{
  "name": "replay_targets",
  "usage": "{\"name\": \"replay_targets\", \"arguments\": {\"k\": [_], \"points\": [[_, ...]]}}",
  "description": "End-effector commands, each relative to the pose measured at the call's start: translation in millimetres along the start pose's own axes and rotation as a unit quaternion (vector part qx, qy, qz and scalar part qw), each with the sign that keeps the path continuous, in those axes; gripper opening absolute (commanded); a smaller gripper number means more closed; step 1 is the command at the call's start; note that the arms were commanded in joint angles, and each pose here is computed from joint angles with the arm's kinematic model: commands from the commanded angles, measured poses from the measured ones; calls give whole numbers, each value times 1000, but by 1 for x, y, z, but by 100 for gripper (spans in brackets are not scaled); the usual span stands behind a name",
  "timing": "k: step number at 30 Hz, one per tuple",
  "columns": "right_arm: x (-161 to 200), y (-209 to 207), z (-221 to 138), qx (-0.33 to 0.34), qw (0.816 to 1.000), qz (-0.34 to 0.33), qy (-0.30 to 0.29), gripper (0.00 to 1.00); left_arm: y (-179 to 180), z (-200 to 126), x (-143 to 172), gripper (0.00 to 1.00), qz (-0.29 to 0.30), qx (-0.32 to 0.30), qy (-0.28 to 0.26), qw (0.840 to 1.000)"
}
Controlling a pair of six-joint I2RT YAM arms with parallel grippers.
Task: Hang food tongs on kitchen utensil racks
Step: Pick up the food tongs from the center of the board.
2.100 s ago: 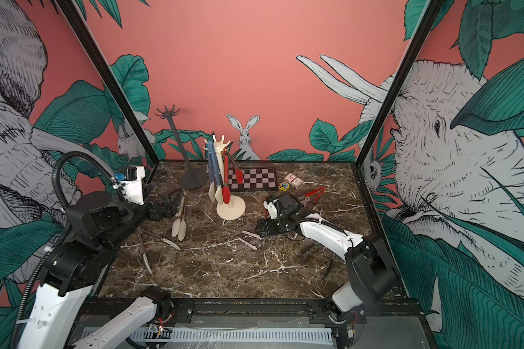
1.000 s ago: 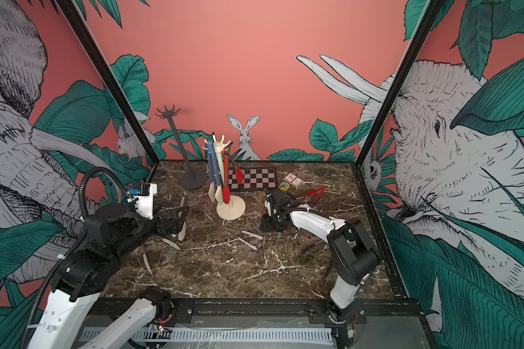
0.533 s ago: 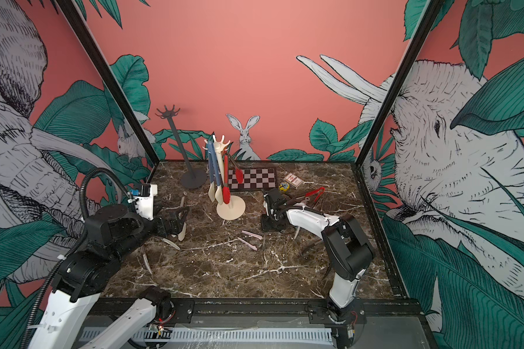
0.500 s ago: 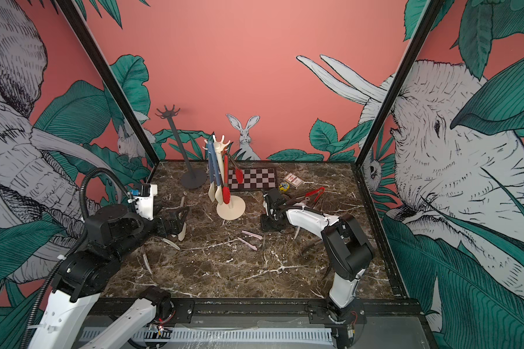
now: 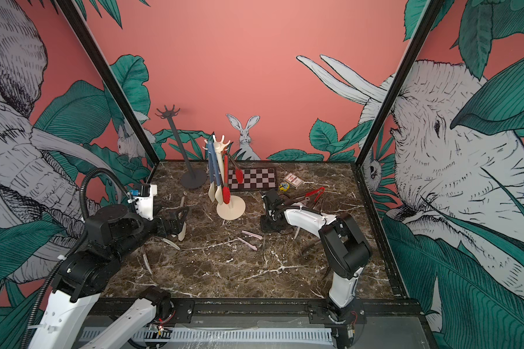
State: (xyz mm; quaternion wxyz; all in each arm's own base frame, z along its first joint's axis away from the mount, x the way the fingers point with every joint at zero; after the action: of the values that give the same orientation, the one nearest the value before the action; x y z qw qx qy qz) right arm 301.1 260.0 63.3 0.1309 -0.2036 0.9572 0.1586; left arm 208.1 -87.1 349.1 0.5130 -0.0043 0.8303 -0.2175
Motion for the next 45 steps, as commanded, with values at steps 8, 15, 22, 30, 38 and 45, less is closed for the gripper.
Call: {"name": "replay_targets", "arguments": {"k": [8,15,22,30,38,45], "points": [[5,0,6,22,1000,-12,17,21,5,2,5,99,-1,-9,4,1000],[5,1,8,18,1000,-12,19,11,5,3,5,99,-1,-10,2,1000],[-3,7,0,8,1000,-11,8,3,5,5,5,99,-3,-7,0,1000],[-9,11,-18,6,1000,-20,-6,0,5,9,6,99,-5,-6,1,1000],[-24,17,-51,3,998,-28,-60,0,3,11,6,99,-10,0,-5,1000],[-39,26,-85,-6,992,-47,-119,0,3,13,5,99,-12,2,-9,1000]]}}
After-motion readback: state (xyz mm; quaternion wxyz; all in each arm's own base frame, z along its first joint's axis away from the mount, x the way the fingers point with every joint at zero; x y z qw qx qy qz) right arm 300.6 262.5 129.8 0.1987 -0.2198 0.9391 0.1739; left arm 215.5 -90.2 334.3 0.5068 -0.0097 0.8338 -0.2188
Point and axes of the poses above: each gripper's point midway between its finger pads, its own z axis out along the fingers, its own y axis along the line the jaws close on, x = y × z, the point moved 1 cm from there along -z, back along the fingers, and after that the axes turned 11 degrees about -z, right-handed, at the moved point
